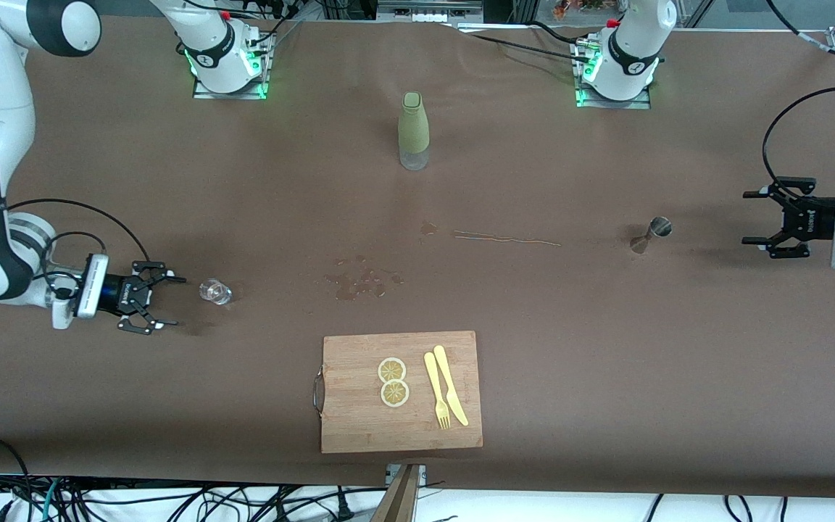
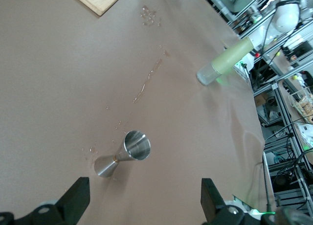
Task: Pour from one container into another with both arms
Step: 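Reach the right gripper to the glass cup while the left gripper approaches the jigger, then grasp the glass cup with the right gripper while the left gripper grasps the jigger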
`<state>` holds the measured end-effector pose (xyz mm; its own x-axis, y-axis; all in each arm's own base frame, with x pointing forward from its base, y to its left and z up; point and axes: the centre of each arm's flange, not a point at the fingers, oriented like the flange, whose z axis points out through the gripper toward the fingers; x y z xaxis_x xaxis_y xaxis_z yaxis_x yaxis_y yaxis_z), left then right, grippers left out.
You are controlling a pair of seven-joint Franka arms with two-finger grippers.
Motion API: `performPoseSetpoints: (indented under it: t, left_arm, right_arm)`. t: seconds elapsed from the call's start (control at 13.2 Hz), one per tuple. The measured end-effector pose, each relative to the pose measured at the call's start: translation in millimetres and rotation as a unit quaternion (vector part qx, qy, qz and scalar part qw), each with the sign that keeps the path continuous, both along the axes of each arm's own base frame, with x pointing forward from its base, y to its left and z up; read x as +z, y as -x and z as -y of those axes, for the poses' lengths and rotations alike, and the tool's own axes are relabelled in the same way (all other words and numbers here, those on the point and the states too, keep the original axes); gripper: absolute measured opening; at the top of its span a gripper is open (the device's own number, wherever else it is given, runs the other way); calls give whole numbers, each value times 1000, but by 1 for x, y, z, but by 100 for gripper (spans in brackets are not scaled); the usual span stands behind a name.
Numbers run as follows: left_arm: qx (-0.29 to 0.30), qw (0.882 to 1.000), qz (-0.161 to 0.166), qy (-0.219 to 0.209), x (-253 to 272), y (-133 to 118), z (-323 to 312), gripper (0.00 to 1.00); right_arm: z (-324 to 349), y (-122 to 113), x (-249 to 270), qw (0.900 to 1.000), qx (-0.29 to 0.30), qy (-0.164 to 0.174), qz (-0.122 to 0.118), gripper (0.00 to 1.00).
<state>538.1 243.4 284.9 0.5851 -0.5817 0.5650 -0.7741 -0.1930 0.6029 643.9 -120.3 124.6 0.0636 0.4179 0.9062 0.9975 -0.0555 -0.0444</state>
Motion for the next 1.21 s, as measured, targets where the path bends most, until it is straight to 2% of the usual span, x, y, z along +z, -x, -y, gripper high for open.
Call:
performPoseSetpoints:
  t: [0.23,0.38,0.76,0.99,1.21]
  left_arm:
    - [17,996,45,78,-75,25,-20,100]
    - [26,987,101,119,-118,41,-31,100]
    - [40,953,238,181,-174,51,-21,100]
    - [33,940,279,194,-189,52,-15,100]
    - [17,929,296,219,-210,51,9,100]
  right_arm:
    - [-7,9,-28,1000,9,-25,11,100]
    - [-10,12,-36,999,14,-34,14,100]
    - [-26,16,-45,998,29,-49,20,100]
    - [-36,16,-47,998,34,-55,18,100]
    - [-44,18,-52,997,31,-65,15,100]
